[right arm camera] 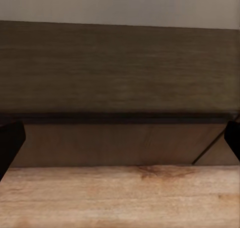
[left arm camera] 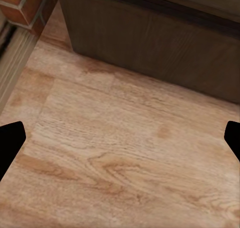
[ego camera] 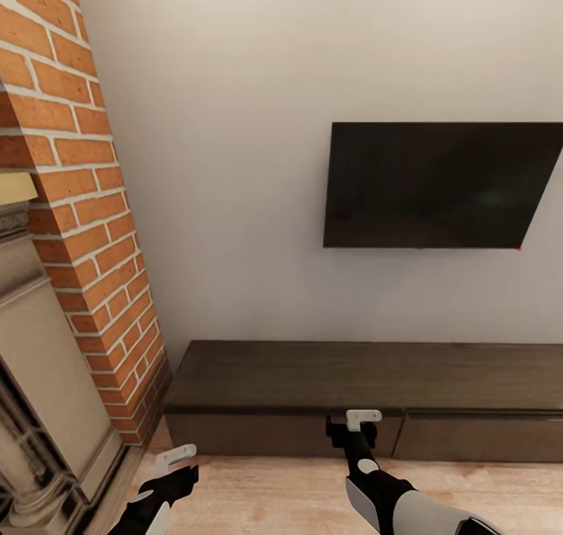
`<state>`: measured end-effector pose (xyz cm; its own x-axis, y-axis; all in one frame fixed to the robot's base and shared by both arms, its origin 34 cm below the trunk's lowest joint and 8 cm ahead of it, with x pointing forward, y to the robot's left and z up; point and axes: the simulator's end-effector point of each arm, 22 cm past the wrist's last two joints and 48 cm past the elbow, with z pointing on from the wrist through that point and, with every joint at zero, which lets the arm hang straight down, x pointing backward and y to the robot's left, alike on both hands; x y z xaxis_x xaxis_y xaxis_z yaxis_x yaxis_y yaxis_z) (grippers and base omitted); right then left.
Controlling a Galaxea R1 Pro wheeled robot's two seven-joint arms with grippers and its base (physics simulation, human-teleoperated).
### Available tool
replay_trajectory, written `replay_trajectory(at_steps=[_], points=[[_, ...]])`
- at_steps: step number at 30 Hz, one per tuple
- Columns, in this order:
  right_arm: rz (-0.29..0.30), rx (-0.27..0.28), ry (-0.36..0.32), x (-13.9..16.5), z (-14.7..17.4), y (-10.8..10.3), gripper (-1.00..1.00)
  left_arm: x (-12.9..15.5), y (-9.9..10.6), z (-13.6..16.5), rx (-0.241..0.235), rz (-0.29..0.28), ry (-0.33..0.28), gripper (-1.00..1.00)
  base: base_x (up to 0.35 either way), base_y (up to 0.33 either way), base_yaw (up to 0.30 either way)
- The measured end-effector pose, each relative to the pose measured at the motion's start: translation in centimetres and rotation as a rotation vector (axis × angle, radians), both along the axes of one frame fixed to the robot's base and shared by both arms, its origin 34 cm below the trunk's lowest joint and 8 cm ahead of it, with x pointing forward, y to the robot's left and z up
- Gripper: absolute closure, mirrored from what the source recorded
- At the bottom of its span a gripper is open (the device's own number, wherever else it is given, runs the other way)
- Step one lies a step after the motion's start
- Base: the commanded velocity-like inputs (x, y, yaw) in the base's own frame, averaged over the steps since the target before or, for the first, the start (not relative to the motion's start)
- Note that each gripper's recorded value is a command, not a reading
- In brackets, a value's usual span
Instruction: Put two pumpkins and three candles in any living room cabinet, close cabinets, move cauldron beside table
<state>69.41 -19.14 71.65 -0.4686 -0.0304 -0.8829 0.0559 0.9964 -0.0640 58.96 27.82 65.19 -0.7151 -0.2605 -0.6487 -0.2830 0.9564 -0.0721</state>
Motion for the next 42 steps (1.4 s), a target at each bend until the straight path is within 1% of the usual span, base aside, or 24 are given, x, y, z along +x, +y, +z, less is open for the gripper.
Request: replay_trajectory(at_steps=[13,19,22,24,26,27,28,29,30,31,32,33,34,35,37,39,40,42], points=[[0.002,0.002,0.000,0.0,-2.1,0.1,-1.00,0.0,0.0,-2.0,0.000,0.000,0.000,-1.00,0.000,0.000,0.000],[-0.011,0.001,-0.001,0.0,-3.0,-0.4,-1.00,0.3,-0.1,-2.6,-0.006,0.000,-0.008,-1.00,0.000,0.000,0.000],[-0.011,0.003,-0.002,0.0,-3.5,-0.4,-1.00,0.8,-0.2,-2.5,-0.009,-0.003,-0.018,-1.00,0.000,0.000,0.000],[-0.008,0.007,-0.002,0.0,-3.8,-0.4,-1.00,1.5,-0.7,-1.6,-0.022,-0.023,-0.005,-1.00,0.000,0.000,0.000],[0.027,0.050,0.000,0.1,-4.2,0.7,-1.00,2.7,-1.7,1.0,-0.046,-0.067,0.020,-1.00,0.000,0.000,0.000],[0.039,0.096,0.004,0.1,-4.5,1.4,-1.00,3.1,-2.0,2.5,-0.056,-0.085,0.031,-1.00,0.000,0.000,0.000],[0.041,0.163,0.008,0.1,-4.7,2.0,-1.00,3.3,-2.1,3.2,-0.060,-0.093,0.035,-1.00,0.000,0.000,0.000],[0.039,0.203,0.009,0.1,-4.9,2.3,-1.00,3.5,-2.1,4.8,-0.071,-0.103,0.045,-1.00,0.000,0.000,0.000],[0.033,0.280,0.009,0.1,-4.9,2.8,-1.00,3.6,-1.9,6.5,-0.089,-0.106,0.052,-1.00,0.000,0.000,0.000],[0.026,0.355,0.005,0.2,-4.9,3.3,-1.00,3.8,-1.7,8.1,-0.120,-0.102,0.048,-1.00,0.000,0.000,0.000],[0.020,0.424,-0.002,0.2,-4.8,3.7,-1.00,4.0,-1.7,9.6,-0.163,-0.097,0.029,-1.00,0.000,0.000,0.000],[0.014,0.479,-0.010,0.3,-4.7,4.0,-1.00,4.2,-2.0,10.7,-0.218,-0.095,0.009,-1.00,0.000,0.000,0.000],[0.006,0.519,-0.018,0.3,-4.7,4.1,-1.00,4.4,-2.4,11.5,-0.273,-0.096,-0.008,-1.00,0.000,0.000,0.000],[0.002,0.535,-0.021,0.4,-4.8,4.2,-1.00,4.4,-2.5,11.7,-0.298,-0.097,-0.016,-1.00,0.000,0.000,0.000],[-0.020,0.579,-0.030,0.4,-5.0,4.1,-1.00,4.6,-2.4,12.5,-0.369,-0.109,-0.040,-1.00,0.000,0.000,0.000],[-0.056,0.616,-0.034,0.3,-5.4,3.6,-1.00,4.7,-2.5,13.2,-0.434,-0.126,-0.057,-1.00,0.000,0.000,0.000],[-0.068,0.625,-0.034,0.3,-5.7,3.4,-1.00,4.8,-2.7,13.3,-0.453,-0.130,-0.062,-1.00,0.000,0.000,0.000],[-0.115,0.660,-0.034,0.1,-6.4,2.8,-1.00,4.9,-2.7,14.0,-0.518,-0.141,-0.082,-1.00,0.000,0.000,0.000]])
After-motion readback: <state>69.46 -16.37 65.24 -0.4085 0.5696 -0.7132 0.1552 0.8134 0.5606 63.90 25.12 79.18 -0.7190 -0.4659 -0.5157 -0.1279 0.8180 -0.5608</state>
